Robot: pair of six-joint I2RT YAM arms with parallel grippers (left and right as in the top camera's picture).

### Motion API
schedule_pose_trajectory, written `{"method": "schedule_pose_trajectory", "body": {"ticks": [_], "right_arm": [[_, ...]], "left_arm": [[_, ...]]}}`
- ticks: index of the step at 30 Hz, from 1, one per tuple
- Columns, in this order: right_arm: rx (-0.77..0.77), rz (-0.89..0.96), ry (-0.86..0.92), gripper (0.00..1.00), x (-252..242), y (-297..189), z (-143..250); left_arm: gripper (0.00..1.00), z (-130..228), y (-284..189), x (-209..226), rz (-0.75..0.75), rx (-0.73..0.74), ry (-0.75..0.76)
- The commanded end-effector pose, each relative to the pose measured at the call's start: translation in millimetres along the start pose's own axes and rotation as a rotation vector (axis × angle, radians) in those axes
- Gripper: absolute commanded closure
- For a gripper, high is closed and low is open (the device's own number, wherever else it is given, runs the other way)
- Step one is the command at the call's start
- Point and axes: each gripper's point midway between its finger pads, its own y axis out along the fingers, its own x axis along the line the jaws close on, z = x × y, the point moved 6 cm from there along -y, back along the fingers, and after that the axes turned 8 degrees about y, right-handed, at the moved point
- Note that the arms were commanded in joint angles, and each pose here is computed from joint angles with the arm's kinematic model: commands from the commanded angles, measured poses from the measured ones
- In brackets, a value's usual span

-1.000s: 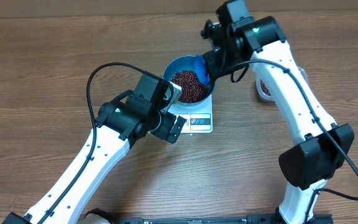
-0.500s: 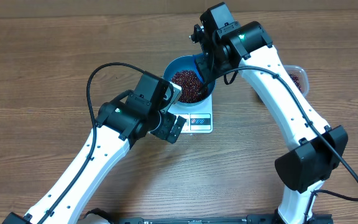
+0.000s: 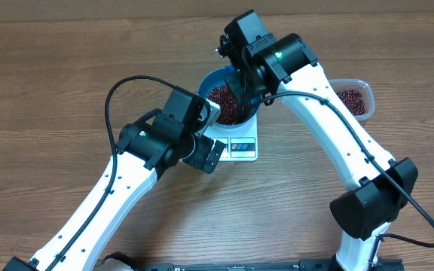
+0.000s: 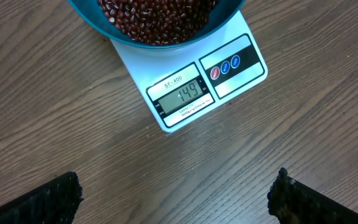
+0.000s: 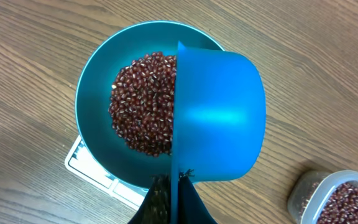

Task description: Scoop item into bowl and weigh 150g on scale

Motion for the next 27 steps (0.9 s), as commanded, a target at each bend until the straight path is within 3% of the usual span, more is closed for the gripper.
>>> {"method": "schedule_pose_trajectory", "body": {"ticks": [1, 7, 16, 27], "right_arm": [[-0.091, 0.016, 0.017, 0.96, -6, -31, -9], [-0.081, -0.060, 0.029, 0.96, -2, -30, -9], [-0.057, -0.330, 0.109, 0.96, -12, -34, -9], [-0.060, -0.397, 0.175, 0.96, -34, -37, -10]], "left_arm": [[0.01, 1, -5, 2, -0.009, -0.018, 0.014], [0.00, 1, -5, 2, -0.009, -0.018, 0.014], [0.00, 1, -5, 2, -0.009, -0.018, 0.014], [0.00, 1, -5, 2, -0.009, -0.018, 0.014]]}}
